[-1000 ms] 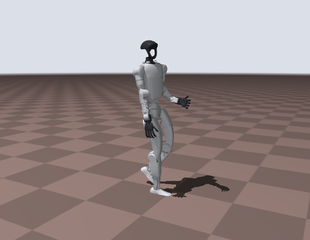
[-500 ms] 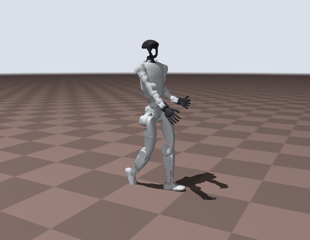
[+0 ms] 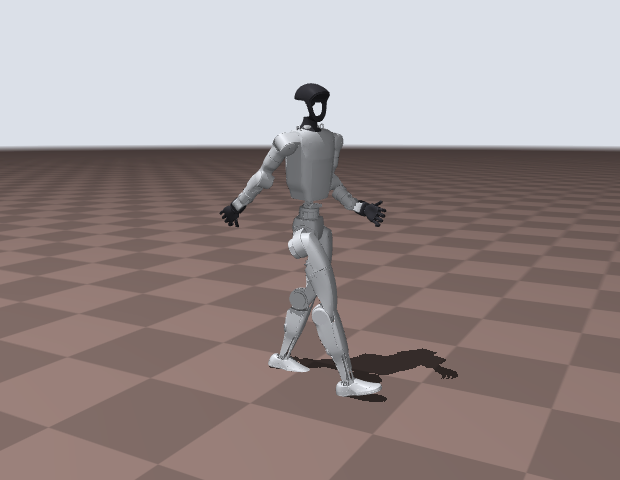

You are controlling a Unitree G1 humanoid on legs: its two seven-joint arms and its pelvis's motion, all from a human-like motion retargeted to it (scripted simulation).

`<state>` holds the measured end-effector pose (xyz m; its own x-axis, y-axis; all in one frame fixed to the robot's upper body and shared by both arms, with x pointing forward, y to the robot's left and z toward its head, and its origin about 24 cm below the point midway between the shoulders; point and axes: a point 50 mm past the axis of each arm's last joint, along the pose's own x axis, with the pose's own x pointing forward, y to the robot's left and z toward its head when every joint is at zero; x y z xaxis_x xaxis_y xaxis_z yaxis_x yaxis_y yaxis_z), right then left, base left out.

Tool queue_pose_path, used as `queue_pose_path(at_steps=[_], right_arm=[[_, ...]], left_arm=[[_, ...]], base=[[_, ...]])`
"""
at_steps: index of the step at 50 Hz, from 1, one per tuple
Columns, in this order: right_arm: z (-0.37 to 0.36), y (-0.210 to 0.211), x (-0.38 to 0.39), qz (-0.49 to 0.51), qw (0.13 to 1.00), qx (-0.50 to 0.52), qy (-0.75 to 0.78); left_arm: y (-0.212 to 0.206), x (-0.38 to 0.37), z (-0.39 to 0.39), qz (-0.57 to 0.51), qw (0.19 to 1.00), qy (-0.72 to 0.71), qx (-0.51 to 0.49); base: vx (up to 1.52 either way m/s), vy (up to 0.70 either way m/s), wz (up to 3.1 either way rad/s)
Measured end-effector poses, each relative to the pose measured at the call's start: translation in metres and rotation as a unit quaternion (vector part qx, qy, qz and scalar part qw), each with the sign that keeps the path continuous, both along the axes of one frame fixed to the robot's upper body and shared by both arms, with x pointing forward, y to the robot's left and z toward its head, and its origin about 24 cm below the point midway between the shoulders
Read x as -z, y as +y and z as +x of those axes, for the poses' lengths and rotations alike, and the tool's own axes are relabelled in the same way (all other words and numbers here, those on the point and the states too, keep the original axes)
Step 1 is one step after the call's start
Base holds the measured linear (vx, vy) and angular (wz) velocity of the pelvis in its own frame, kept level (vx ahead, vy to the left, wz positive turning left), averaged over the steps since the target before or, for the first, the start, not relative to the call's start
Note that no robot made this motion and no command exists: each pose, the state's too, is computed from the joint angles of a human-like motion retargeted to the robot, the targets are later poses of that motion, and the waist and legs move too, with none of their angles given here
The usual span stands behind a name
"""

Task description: Walk run

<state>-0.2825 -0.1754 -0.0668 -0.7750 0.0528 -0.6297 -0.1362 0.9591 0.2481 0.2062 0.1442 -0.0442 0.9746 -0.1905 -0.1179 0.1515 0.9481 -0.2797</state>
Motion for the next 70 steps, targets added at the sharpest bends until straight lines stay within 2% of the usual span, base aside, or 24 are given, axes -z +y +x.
queue_pose_path(at_steps=[4, 7, 12, 16, 20, 24, 28, 33, 37, 42, 48, 53, 58, 62, 65, 70], right_arm=[[0.014, -0.002, 0.011, -0.015, 1.000, 0.010, -0.020], [0.052, -0.007, 0.040, -0.029, 0.996, 0.013, -0.087], [0.180, -0.017, 0.096, -0.049, 0.962, -0.019, -0.270], [0.314, -0.016, 0.110, -0.067, 0.897, -0.050, -0.435], [0.443, 0.000, 0.086, -0.069, 0.785, -0.078, -0.610], [0.536, 0.020, 0.037, -0.053, 0.674, -0.098, -0.730], [0.588, 0.030, -0.009, -0.057, 0.589, -0.112, -0.798], [0.611, 0.034, -0.035, -0.076, 0.530, -0.099, -0.839], [0.596, 0.031, -0.019, -0.078, 0.545, -0.090, -0.830], [0.528, 0.019, 0.040, -0.067, 0.652, -0.111, -0.747], [0.389, -0.009, 0.100, -0.044, 0.829, -0.141, -0.540], [0.255, -0.024, 0.108, -0.046, 0.917, -0.112, -0.379], [0.137, -0.018, 0.083, -0.018, 0.970, -0.034, -0.240], [0.070, -0.012, 0.051, -0.010, 0.991, 0.003, -0.136], [0.040, -0.007, 0.032, -0.006, 0.996, 0.021, -0.081], [0.035, -0.008, 0.027, -0.020, 0.997, 0.040, -0.062]], left_arm=[[-0.003, 0.011, -0.012, -0.007, 1.000, 0.027, 0.003], [-0.006, 0.015, -0.018, -0.011, 0.999, 0.039, 0.006], [-0.011, 0.011, -0.013, -0.022, 0.999, 0.029, -0.001], [-0.010, 0.006, -0.004, -0.025, 1.000, 0.014, -0.001], [-0.009, 0.000, 0.001, -0.022, 1.000, 0.000, -0.010], [-0.009, -0.002, 0.002, -0.018, 1.000, -0.006, -0.001], [-0.011, -0.001, 0.001, -0.019, 1.000, -0.005, 0.007], [-0.011, 0.003, -0.001, -0.013, 1.000, 0.002, 0.020], [-0.009, 0.005, -0.003, -0.011, 1.000, 0.008, 0.016], [-0.006, 0.008, -0.005, -0.016, 1.000, 0.017, 0.005], [0.001, 0.000, 0.010, 0.003, 1.000, 0.004, 0.005], [0.000, -0.010, 0.019, 0.016, 1.000, -0.019, 0.013], [0.003, -0.017, 0.022, 0.025, 0.999, -0.038, 0.025], [0.006, -0.020, 0.022, 0.026, 0.999, -0.043, 0.018], [0.006, -0.018, 0.019, 0.021, 0.999, -0.041, 0.011], [0.005, -0.013, 0.013, 0.008, 0.999, -0.030, 0.008]], base=[[0.83, -0.40, 0.51], [0.85, -0.42, 0.29], [0.74, -0.35, -0.18], [0.65, -0.41, -0.26], [0.56, -0.22, -0.93], [0.60, -0.21, -0.66], [0.69, -0.20, -0.27], [0.72, -0.16, -0.08], [0.96, -0.10, -0.67], [0.94, -0.03, -0.33], [0.83, -0.08, 0.37], [0.74, -0.09, 0.76], [0.66, -0.20, 0.62], [0.67, -0.27, 0.28], [0.66, -0.27, 0.09], [0.73, -0.33, -0.01]])
